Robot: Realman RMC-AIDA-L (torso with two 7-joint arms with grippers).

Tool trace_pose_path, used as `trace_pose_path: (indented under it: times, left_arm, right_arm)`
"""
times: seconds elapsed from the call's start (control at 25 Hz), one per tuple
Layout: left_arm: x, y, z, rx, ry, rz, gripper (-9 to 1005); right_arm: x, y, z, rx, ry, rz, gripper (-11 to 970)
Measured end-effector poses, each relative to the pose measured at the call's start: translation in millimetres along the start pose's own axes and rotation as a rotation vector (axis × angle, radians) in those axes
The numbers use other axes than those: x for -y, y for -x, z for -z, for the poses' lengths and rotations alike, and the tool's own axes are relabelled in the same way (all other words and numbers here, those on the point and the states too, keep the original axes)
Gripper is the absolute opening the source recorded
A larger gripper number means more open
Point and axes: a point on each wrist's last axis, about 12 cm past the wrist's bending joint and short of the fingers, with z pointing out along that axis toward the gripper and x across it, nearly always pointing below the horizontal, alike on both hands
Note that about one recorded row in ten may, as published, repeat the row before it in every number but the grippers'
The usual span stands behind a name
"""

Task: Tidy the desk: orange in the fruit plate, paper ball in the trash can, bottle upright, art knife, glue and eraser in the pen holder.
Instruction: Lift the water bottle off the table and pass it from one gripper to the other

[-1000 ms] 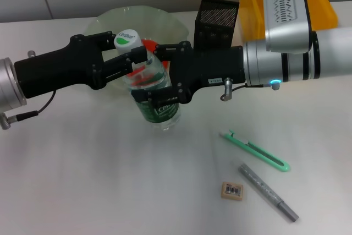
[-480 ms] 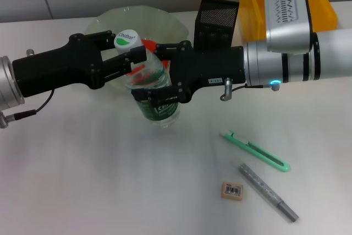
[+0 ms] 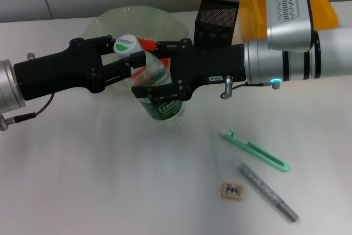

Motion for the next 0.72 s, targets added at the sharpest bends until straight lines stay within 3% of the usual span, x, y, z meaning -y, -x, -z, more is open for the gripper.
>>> trace_pose_path:
  times: [0.72]
  left_arm:
    - [-3.1,3.0,4.2,-0.008,0.009,-0.005,451]
  right_arm:
    - [-1.1,-0.3,-0.5,0.007,0.004,-0.009,767]
